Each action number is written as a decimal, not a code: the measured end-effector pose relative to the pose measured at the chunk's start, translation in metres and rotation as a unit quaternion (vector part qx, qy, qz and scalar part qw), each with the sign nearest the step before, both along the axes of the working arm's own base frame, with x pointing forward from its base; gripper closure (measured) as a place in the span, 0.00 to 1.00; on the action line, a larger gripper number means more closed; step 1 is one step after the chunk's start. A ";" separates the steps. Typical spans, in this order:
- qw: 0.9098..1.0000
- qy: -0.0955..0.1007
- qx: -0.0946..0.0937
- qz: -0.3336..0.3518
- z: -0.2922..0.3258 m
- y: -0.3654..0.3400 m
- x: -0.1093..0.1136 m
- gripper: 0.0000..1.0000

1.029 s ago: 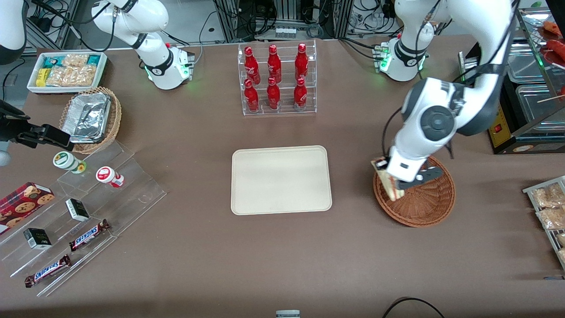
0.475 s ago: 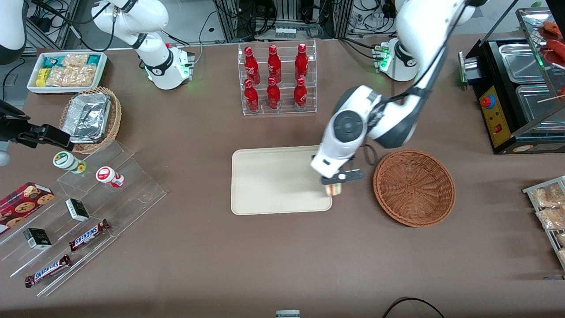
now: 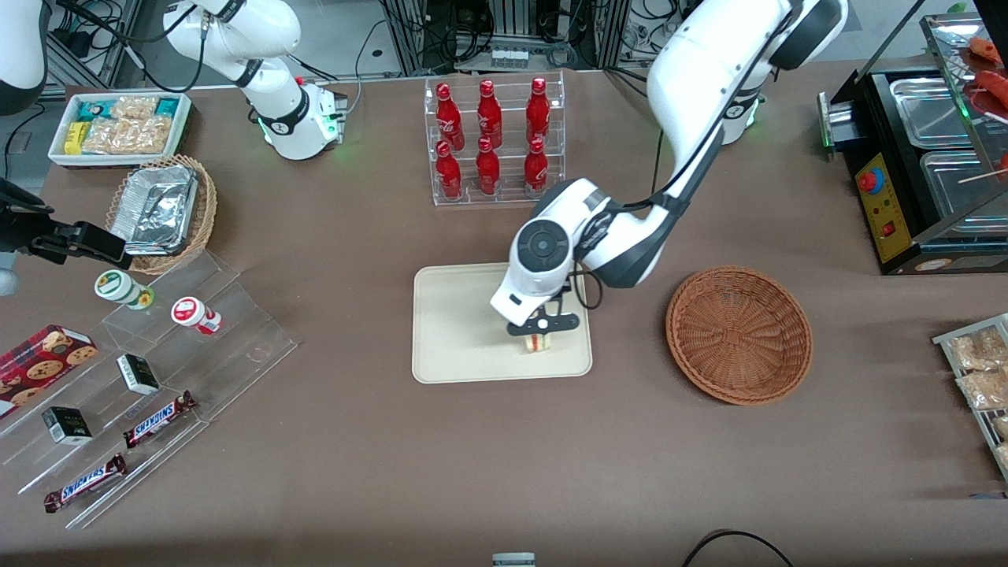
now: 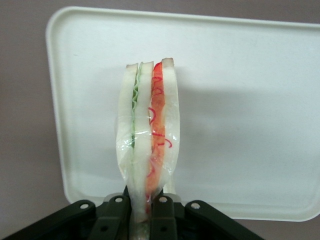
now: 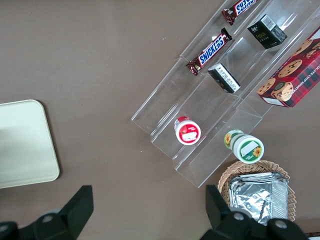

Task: Place sandwich from basket to tray
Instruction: 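Lower the sandwich onto the tray's center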

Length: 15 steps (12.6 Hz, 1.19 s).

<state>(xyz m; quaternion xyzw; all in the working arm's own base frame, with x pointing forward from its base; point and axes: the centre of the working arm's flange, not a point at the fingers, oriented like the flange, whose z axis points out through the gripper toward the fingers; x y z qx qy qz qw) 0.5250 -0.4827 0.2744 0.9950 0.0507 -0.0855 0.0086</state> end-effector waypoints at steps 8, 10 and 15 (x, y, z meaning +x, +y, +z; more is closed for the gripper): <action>1.000 0.000 -0.004 0.007 -0.010 -0.036 -0.015 0.85; 1.000 0.002 -0.002 0.017 -0.017 -0.040 -0.017 0.85; 0.999 0.001 -0.004 0.053 -0.033 -0.043 -0.015 0.85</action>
